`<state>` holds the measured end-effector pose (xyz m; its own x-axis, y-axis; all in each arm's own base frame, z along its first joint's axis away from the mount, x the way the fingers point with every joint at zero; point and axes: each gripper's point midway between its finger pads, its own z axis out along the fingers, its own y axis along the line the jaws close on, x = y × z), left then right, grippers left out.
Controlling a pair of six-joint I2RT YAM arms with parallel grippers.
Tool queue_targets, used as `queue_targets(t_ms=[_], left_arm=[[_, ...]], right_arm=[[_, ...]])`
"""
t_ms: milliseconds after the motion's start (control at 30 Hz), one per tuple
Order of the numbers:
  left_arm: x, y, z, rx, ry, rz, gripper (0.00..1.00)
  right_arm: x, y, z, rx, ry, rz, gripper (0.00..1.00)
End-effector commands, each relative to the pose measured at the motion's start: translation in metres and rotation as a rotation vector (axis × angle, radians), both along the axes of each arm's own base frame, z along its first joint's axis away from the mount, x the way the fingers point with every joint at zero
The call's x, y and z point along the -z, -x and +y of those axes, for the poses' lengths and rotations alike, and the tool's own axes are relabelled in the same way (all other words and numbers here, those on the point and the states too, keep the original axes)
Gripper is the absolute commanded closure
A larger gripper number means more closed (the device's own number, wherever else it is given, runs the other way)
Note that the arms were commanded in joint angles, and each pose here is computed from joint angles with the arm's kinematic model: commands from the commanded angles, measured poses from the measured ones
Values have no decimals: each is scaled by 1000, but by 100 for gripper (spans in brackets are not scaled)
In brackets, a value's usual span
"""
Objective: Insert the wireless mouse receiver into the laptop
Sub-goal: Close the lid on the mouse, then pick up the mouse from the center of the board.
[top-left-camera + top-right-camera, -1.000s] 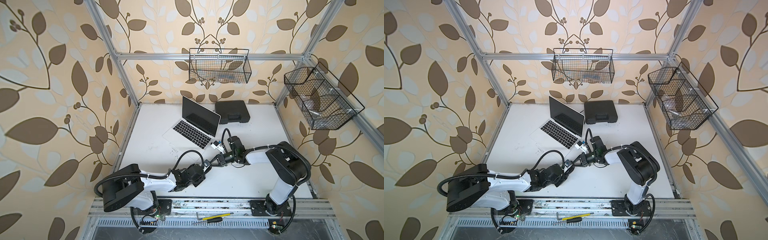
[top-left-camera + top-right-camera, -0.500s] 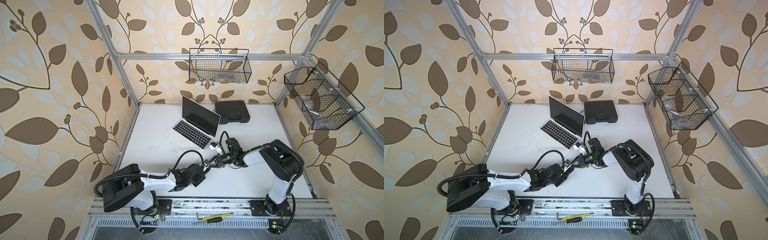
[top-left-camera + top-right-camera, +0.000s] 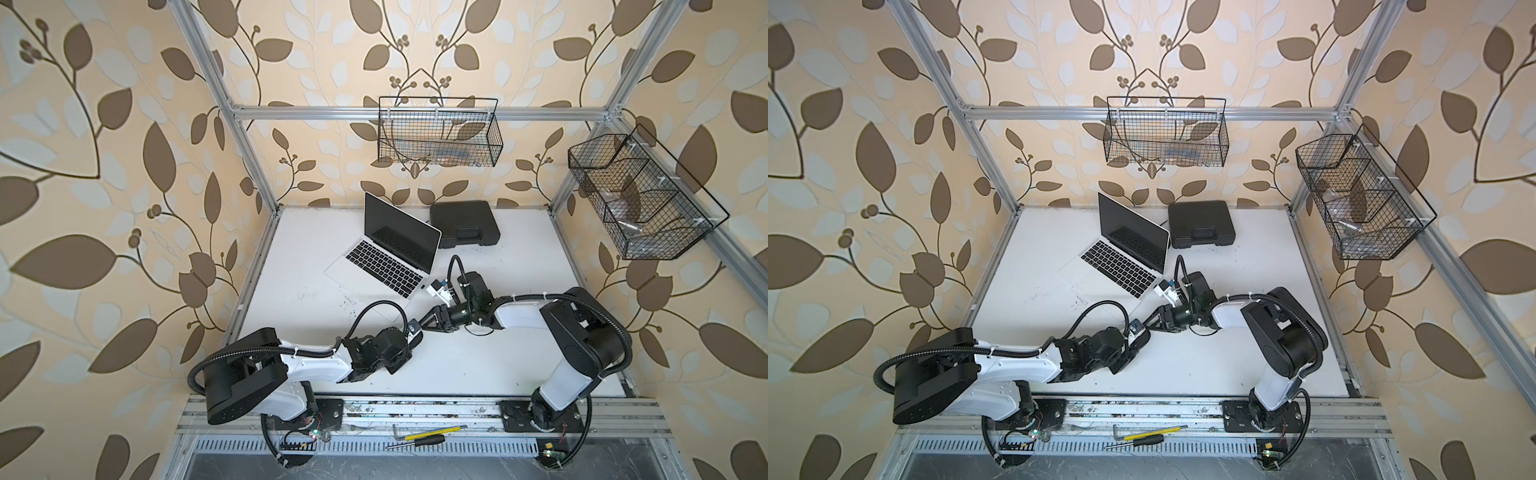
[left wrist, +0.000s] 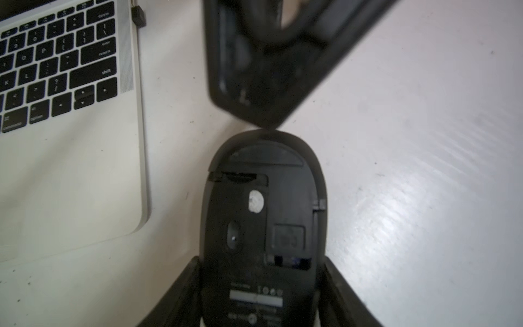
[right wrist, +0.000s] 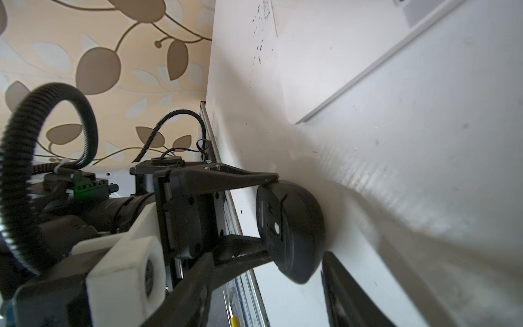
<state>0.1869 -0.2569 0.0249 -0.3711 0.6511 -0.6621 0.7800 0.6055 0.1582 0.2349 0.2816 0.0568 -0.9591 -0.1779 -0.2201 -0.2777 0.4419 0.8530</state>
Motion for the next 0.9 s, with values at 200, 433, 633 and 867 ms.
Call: queue_targets(t_ms=[200, 433, 633, 867], left_arm=[[-1, 0, -3, 11, 4, 19, 60], [0, 1, -3, 14, 3, 27, 60], [-1, 2, -4, 19, 5, 28, 60], [1, 3, -5, 27, 4, 36, 61]], right_arm=[[12, 10, 1, -27, 58, -21, 42], [-10, 8, -1, -57, 64, -99, 58], [-7, 9, 10, -85, 42, -84, 70], [11, 13, 14, -98, 62, -43, 73]])
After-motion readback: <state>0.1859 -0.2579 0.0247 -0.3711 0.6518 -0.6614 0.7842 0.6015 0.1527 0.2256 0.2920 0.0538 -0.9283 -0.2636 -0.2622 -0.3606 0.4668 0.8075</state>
